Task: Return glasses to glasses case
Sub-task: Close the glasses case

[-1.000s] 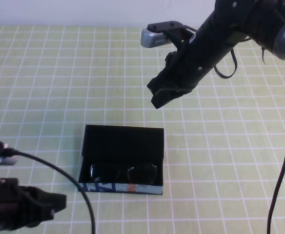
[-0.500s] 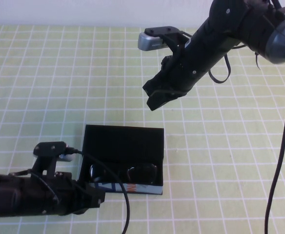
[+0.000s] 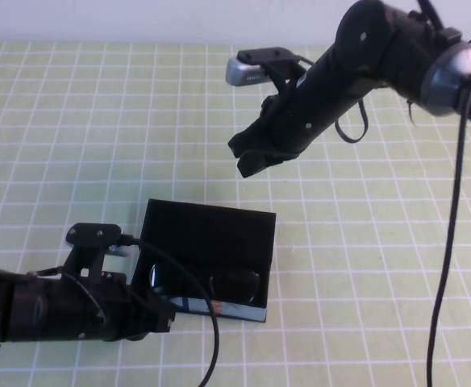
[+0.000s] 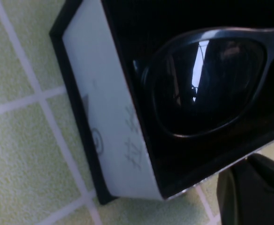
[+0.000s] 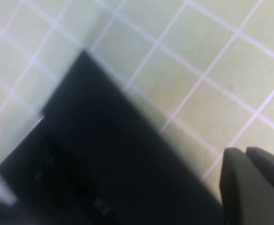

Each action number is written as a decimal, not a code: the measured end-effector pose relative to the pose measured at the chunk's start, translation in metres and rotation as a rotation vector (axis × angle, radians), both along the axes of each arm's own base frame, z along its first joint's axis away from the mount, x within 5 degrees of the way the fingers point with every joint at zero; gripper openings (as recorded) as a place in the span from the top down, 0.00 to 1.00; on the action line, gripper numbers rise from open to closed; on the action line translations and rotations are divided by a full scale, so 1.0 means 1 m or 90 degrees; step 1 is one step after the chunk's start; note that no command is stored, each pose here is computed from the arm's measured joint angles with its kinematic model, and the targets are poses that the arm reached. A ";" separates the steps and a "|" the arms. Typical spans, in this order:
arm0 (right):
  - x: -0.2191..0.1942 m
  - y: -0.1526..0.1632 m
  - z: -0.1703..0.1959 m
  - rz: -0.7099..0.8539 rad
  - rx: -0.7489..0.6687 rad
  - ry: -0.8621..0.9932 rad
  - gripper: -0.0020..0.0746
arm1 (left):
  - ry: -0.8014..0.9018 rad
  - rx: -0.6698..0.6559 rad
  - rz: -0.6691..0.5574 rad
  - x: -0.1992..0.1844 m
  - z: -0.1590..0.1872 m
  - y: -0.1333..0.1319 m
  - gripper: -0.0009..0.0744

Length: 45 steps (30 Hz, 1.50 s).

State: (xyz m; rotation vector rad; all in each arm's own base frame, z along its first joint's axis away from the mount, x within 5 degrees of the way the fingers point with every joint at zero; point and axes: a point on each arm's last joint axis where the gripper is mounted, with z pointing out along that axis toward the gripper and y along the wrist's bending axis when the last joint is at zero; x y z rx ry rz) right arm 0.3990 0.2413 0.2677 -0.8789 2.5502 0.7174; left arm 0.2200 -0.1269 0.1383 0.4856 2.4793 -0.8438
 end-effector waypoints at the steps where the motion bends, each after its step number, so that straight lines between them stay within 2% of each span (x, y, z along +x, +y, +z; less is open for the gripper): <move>1: 0.004 0.001 -0.007 -0.007 0.000 0.000 0.99 | 0.000 0.000 0.000 0.000 0.000 0.000 0.99; 8: 0.018 0.007 -0.055 -0.035 -0.018 0.042 0.99 | -0.004 -0.001 -0.001 0.001 0.001 0.000 0.99; 14: 0.015 0.008 -0.075 -0.016 -0.041 0.101 0.99 | -0.004 -0.001 -0.001 0.001 0.001 0.000 0.99; 24: 0.003 0.011 -0.071 0.021 -0.005 0.189 0.99 | -0.004 -0.001 -0.001 0.001 0.001 0.000 0.99; 30: 0.001 0.014 -0.065 0.030 0.022 0.192 0.99 | -0.004 0.000 0.000 0.001 0.001 0.000 0.99; 34: -0.004 0.013 -0.044 0.032 0.035 0.169 0.99 | -0.004 0.002 0.000 0.001 0.001 0.000 0.99; 39: -0.036 0.024 -0.021 0.068 0.035 0.160 0.99 | -0.006 0.011 0.006 0.002 0.000 0.001 0.99; 45: -0.076 0.051 -0.029 0.138 0.010 0.191 0.99 | -0.009 0.022 0.014 0.002 0.002 0.003 0.99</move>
